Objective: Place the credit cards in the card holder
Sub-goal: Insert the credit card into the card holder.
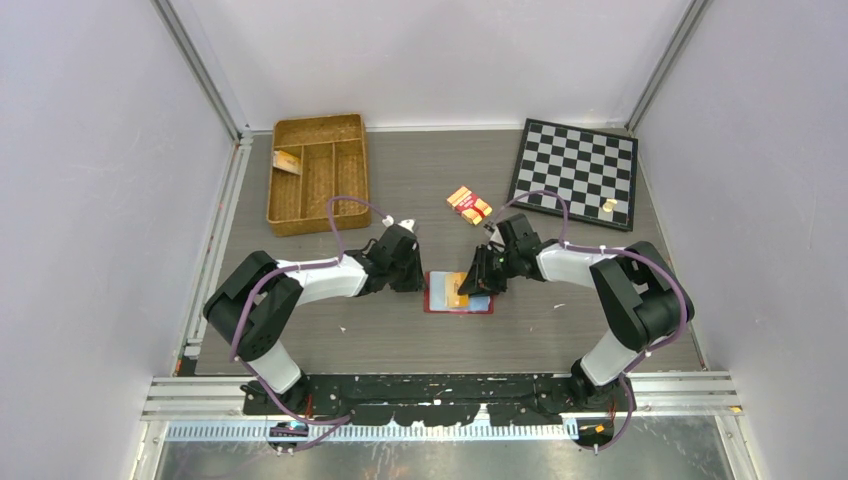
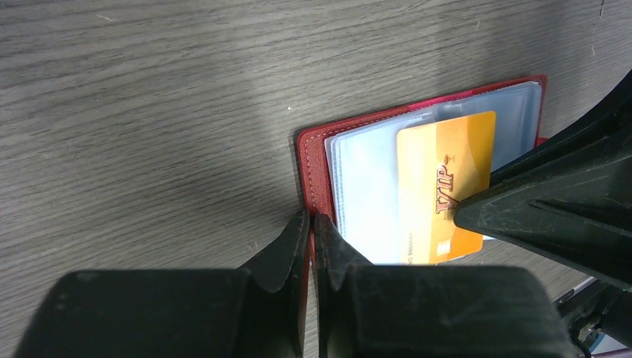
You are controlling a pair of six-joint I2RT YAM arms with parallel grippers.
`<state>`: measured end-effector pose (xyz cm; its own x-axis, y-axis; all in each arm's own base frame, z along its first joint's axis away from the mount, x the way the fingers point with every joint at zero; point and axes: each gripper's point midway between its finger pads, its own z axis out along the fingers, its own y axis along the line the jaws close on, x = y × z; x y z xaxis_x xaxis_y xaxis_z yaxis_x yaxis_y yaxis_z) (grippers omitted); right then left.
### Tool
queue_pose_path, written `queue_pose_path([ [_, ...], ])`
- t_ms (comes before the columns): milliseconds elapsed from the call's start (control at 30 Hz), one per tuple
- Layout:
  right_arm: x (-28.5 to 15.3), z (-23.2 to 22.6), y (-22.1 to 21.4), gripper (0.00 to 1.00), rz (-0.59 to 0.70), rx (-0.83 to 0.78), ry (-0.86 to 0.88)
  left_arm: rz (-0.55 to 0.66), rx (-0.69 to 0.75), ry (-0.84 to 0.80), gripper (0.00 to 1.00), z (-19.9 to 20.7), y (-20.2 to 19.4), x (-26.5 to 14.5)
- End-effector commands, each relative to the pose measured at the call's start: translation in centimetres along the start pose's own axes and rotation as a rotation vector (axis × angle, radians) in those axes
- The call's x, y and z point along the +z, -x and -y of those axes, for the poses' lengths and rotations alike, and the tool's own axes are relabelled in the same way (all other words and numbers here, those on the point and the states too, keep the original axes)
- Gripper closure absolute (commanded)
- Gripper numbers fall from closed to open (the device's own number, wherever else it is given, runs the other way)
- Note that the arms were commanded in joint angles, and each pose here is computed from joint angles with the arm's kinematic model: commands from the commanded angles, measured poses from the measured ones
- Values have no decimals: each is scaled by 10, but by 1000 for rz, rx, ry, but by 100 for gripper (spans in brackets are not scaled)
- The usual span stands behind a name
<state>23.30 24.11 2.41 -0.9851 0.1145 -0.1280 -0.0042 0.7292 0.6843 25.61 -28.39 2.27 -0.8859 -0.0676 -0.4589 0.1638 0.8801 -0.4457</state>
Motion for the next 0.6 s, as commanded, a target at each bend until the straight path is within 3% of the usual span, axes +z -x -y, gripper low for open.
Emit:
queue_pose_path([
  [0, -2, 2, 7, 71, 32, -32, -70, -45, 4, 30, 93, -13, -18, 3],
  [267, -15, -4, 13, 56, 79, -70, -126, -44, 6, 31, 95, -14, -19, 3],
  [567, -10, -10, 12, 54, 73, -88, -130, -43, 9, 23, 96, -13, -19, 3],
])
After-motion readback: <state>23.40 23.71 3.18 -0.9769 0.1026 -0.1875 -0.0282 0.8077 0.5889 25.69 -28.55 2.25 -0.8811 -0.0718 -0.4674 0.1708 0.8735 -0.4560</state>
